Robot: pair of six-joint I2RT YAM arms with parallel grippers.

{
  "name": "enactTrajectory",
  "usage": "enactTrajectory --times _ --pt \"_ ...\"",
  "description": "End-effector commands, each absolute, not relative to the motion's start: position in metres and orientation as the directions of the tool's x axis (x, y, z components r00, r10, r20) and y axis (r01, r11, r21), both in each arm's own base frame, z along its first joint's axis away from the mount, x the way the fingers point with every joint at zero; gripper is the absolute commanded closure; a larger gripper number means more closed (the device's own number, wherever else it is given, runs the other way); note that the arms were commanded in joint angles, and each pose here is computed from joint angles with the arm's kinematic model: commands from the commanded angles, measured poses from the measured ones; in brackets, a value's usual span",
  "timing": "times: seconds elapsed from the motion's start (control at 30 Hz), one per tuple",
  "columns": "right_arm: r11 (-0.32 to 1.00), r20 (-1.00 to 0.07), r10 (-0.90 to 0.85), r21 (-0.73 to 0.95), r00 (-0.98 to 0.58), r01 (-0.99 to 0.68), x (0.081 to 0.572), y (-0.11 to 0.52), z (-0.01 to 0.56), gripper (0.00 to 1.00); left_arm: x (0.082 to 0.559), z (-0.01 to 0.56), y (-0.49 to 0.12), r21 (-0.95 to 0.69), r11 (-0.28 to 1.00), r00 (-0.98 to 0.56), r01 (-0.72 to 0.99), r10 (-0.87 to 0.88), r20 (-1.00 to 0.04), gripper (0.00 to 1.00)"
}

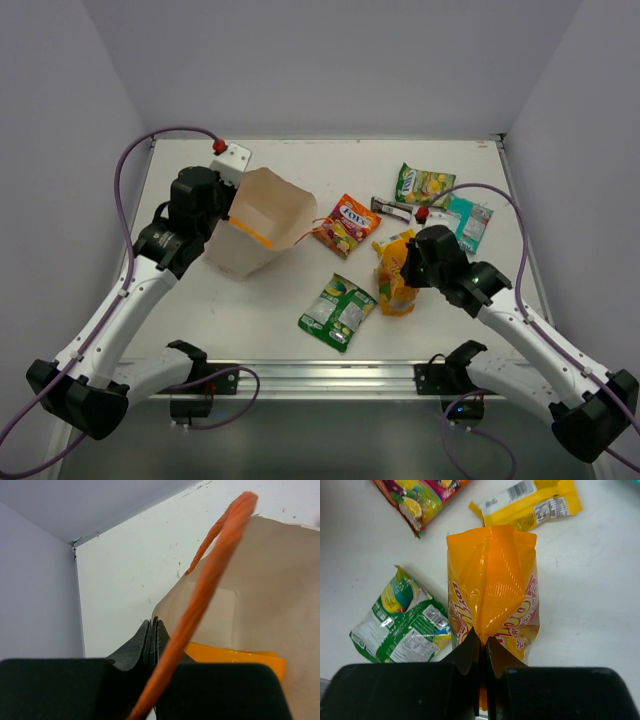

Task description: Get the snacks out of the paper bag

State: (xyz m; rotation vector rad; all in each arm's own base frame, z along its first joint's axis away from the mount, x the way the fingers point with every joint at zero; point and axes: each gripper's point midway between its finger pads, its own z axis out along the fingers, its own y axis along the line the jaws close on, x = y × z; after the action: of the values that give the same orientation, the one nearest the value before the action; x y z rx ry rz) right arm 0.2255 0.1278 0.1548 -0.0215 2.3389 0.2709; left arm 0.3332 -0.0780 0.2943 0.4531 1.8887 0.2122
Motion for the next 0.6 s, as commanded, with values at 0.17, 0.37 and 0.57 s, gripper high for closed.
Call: enactTrajectory --times 0.17,0.37,0.57 --pt "0.914 -0.651 0.368 0.386 -0.664 0.128 0.233 0.112 0.166 0.43 0.339 0.34 -0.079 0.373 0.912 -0.143 0.171 0.398 -0.906 1.0" --pt "0.918 -0.757 0.395 0.303 -0.521 0.256 0.234 0.067 0.213 0.02 0.337 0.34 -0.083 0.38 0.904 -0.133 0.197 0.408 -0.903 1.0" --pt "0.949 -0.87 0.287 0.316 -0.4 -0.005 0.24 0.083 0.297 0.02 0.335 0.336 -0.09 0.372 0.897 -0.125 0.24 0.409 -0.904 1.0"
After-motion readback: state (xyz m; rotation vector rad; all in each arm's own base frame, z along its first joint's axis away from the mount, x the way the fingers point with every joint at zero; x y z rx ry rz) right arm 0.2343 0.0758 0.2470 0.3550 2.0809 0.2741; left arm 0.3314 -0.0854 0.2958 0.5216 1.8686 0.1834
